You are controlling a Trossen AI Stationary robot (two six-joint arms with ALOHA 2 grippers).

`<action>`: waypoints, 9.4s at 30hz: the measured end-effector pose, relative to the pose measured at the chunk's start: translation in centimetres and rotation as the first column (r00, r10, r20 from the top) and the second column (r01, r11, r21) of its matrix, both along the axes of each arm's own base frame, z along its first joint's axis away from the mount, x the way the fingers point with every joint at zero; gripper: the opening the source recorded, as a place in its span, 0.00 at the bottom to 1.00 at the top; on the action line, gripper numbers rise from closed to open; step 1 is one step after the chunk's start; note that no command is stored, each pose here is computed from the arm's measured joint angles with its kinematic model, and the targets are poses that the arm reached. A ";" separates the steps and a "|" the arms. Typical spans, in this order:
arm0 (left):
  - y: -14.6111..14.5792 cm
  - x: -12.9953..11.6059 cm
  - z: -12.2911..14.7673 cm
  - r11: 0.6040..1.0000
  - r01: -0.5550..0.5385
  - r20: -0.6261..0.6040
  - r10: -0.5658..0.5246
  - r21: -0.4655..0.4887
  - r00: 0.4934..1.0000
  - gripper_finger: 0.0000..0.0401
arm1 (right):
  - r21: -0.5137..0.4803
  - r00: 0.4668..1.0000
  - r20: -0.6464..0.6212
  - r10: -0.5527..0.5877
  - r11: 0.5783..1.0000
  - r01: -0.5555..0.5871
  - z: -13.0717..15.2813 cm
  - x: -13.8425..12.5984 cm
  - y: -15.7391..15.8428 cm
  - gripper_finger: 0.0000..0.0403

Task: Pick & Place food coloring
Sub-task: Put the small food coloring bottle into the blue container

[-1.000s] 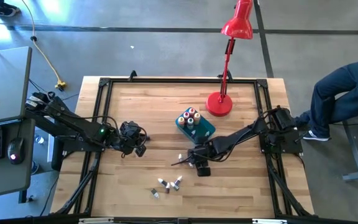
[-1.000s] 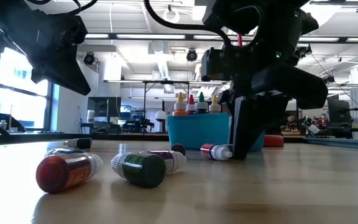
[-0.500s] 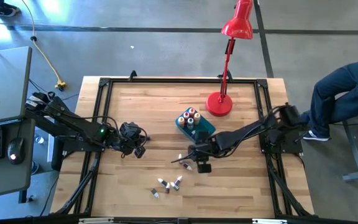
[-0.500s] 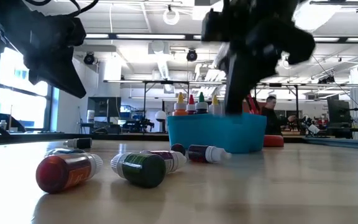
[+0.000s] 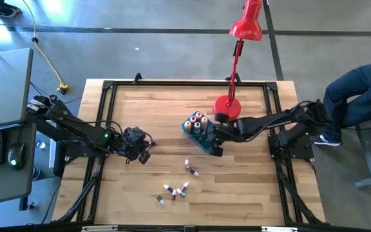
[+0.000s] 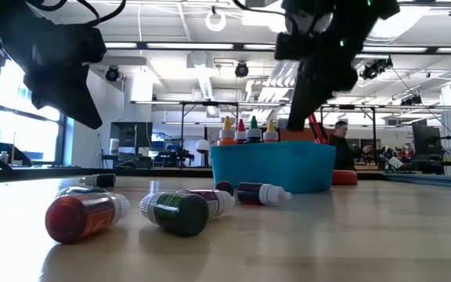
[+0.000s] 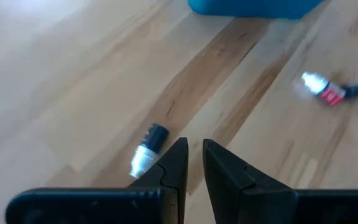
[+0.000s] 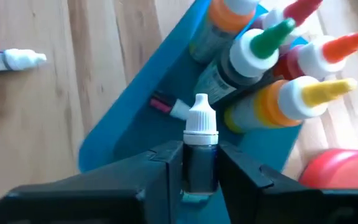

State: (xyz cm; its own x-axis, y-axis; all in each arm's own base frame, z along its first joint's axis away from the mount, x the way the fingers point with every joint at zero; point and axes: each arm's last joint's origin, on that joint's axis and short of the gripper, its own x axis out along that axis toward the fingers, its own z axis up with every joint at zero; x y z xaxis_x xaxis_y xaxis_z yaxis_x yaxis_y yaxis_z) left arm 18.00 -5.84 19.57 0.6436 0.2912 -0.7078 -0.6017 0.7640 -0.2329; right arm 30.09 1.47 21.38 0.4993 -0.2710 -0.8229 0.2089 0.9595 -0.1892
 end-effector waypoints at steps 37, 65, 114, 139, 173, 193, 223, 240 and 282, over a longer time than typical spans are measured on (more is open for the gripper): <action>-0.4 3.4 -6.2 0.942 0.218 -0.319 -0.131 0.253 0.938 0.46 | 0.017 0.983 0.178 0.043 0.999 -0.046 0.0 1.0 0.1 0.37; 5.0 5.8 -6.1 0.983 0.184 -0.236 -0.177 0.011 0.956 0.18 | 0.149 0.990 0.140 0.006 0.989 -0.027 1.0 -0.6 0.2 0.36; 2.2 22.8 13.7 0.786 0.596 -0.401 -0.498 0.167 0.769 0.40 | 0.161 0.974 0.066 -0.218 0.965 0.205 -2.0 -7.0 5.1 0.36; -4.0 13.3 21.6 0.808 0.407 -0.467 -0.190 0.426 0.864 0.36 | 0.303 0.994 0.106 0.031 0.951 -0.062 -3.9 5.2 11.0 0.36; -3.6 12.3 22.6 0.782 0.446 -0.472 -0.224 0.435 0.853 0.36 | 0.136 0.978 -0.204 0.040 0.991 -0.013 -1.5 7.7 8.7 0.21; -2.9 10.6 24.3 0.760 0.444 -0.445 -0.229 0.474 0.866 0.36 | 0.117 0.977 -0.038 -0.209 0.970 0.212 -2.7 1.8 -1.5 0.25; -1.7 4.3 14.5 0.820 0.556 -0.353 -0.484 0.138 0.801 0.36 | 0.071 0.992 0.056 0.113 0.991 -0.117 1.0 0.2 6.3 0.29; -6.0 6.5 -0.1 0.738 0.674 -0.033 -0.674 -0.020 0.738 0.36 | -0.019 0.995 0.086 0.054 0.998 -0.053 0.9 -0.3 7.4 0.29; -8.6 10.5 -4.0 0.345 0.930 -0.058 -0.933 0.125 0.354 0.36 | 0.014 0.992 0.103 0.067 0.998 -0.069 1.0 -0.1 7.5 0.29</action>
State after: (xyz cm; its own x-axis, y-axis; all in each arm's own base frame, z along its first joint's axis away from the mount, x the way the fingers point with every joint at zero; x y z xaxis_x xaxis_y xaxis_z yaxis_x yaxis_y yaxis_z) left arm 28.48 -14.47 15.60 0.5671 -0.4304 -0.7022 0.5197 0.8484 -0.1003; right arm 29.94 8.97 22.36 0.5977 -0.2196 -0.7710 0.1603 0.9751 -0.1535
